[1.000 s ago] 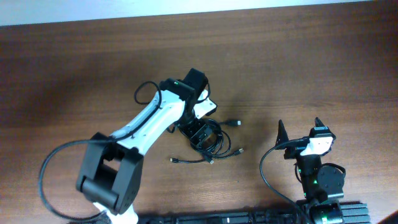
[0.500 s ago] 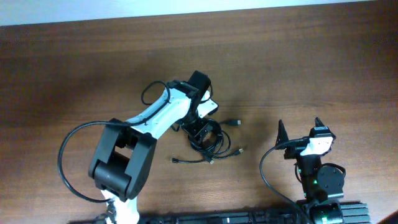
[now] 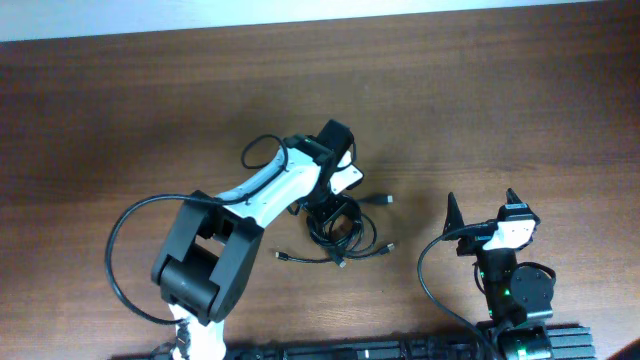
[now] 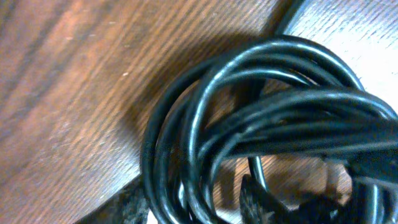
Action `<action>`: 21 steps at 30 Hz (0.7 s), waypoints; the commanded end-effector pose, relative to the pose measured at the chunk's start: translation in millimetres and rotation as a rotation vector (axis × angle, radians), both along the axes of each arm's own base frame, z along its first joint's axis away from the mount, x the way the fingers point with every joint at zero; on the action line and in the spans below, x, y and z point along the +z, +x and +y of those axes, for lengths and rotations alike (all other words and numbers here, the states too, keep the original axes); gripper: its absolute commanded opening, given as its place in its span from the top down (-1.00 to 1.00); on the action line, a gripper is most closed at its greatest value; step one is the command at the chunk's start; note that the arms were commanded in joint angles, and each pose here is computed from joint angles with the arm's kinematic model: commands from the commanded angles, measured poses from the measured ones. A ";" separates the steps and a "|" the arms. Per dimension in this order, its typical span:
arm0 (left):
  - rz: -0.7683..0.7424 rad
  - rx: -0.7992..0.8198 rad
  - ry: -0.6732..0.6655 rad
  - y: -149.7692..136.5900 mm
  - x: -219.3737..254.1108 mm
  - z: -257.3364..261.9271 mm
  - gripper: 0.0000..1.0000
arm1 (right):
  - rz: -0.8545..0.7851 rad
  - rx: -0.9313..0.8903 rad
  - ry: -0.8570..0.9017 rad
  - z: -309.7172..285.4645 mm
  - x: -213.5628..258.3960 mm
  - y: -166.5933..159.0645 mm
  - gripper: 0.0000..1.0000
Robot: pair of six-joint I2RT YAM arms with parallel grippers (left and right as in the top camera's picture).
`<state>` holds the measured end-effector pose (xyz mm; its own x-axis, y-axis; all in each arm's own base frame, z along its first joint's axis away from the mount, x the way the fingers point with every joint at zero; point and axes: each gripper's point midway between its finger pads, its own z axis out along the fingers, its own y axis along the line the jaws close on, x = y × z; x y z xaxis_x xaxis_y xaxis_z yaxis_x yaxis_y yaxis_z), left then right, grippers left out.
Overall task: Untangle cables
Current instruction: 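Close the left gripper on the cable coil loops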
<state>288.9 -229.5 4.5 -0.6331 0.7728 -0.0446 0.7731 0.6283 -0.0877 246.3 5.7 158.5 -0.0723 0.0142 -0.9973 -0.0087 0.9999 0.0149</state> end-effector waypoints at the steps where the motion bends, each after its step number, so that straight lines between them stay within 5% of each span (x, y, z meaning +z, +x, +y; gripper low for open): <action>1: 0.018 -0.017 0.004 -3.2 -9.5 -9.0 0.38 | 0.006 0.002 -0.007 0.4 -2.7 -0.3 -0.97; 8: 0.007 0.026 0.000 0.2 -9.5 -10.7 1.00 | 0.006 0.002 -0.007 0.4 -2.7 -0.3 -0.97; 15: -0.013 0.065 0.007 8.2 3.4 -12.7 1.00 | 0.006 0.002 -0.007 0.4 -2.7 -0.3 -0.97; 21: -0.152 0.135 -0.117 45.6 67.8 -40.7 1.00 | 0.006 0.002 -0.007 0.4 -2.7 -0.3 -0.97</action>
